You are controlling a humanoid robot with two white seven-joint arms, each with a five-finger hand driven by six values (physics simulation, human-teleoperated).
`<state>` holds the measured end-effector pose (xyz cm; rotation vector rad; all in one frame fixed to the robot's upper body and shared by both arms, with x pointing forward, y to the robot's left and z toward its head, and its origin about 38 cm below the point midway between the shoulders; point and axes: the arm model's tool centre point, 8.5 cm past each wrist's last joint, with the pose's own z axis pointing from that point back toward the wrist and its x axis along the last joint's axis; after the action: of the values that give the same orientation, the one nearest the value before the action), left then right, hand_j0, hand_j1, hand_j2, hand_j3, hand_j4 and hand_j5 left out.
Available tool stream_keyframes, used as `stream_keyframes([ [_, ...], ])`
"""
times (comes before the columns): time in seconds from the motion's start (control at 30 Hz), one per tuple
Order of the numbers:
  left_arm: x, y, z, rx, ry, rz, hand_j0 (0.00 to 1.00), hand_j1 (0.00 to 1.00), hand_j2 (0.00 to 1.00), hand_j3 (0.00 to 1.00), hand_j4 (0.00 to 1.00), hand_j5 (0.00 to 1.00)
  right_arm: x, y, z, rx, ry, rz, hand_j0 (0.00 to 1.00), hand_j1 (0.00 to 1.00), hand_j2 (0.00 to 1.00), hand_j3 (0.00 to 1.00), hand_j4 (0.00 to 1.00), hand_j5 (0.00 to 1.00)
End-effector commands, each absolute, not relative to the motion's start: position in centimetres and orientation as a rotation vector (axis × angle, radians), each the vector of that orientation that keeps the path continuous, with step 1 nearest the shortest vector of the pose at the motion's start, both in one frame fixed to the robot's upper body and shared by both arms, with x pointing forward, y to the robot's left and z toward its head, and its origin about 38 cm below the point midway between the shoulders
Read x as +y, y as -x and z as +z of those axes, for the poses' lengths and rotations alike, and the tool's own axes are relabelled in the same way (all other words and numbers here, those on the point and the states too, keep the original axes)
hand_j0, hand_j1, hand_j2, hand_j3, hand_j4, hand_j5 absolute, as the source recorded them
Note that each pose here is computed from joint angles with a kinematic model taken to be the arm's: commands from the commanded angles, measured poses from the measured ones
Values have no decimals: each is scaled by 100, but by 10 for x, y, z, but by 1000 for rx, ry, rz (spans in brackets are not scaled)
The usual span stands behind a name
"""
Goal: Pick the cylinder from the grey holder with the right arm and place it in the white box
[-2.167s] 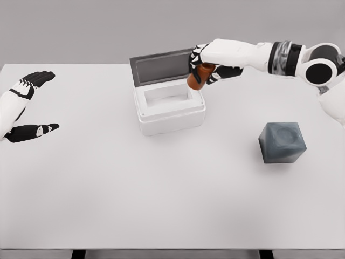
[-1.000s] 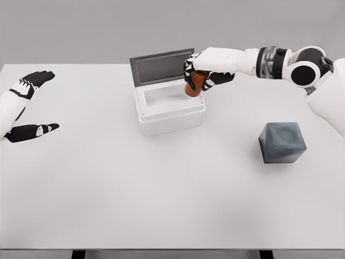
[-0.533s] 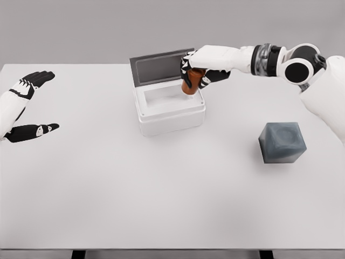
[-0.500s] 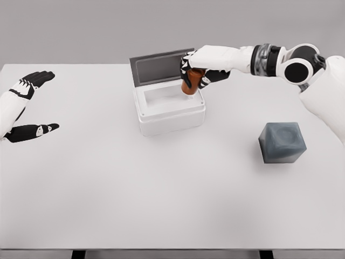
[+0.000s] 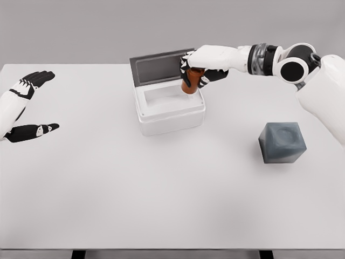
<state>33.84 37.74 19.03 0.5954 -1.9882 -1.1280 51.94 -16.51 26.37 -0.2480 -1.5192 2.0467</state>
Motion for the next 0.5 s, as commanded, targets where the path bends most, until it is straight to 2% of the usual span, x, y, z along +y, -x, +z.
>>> stream_keyframes([
  [0.0,378,-338,191,-1991,-593,-1122,100,100,100,100,100,100,-166,-520,264,-1520,249,2040,27,27,27,27,27,27],
  [0.47,378,-338,191,-1991,-593,-1122,100,100,100,100,100,100,-161,-522,261,-1512,249,2043,27,27,27,27,27,27],
])
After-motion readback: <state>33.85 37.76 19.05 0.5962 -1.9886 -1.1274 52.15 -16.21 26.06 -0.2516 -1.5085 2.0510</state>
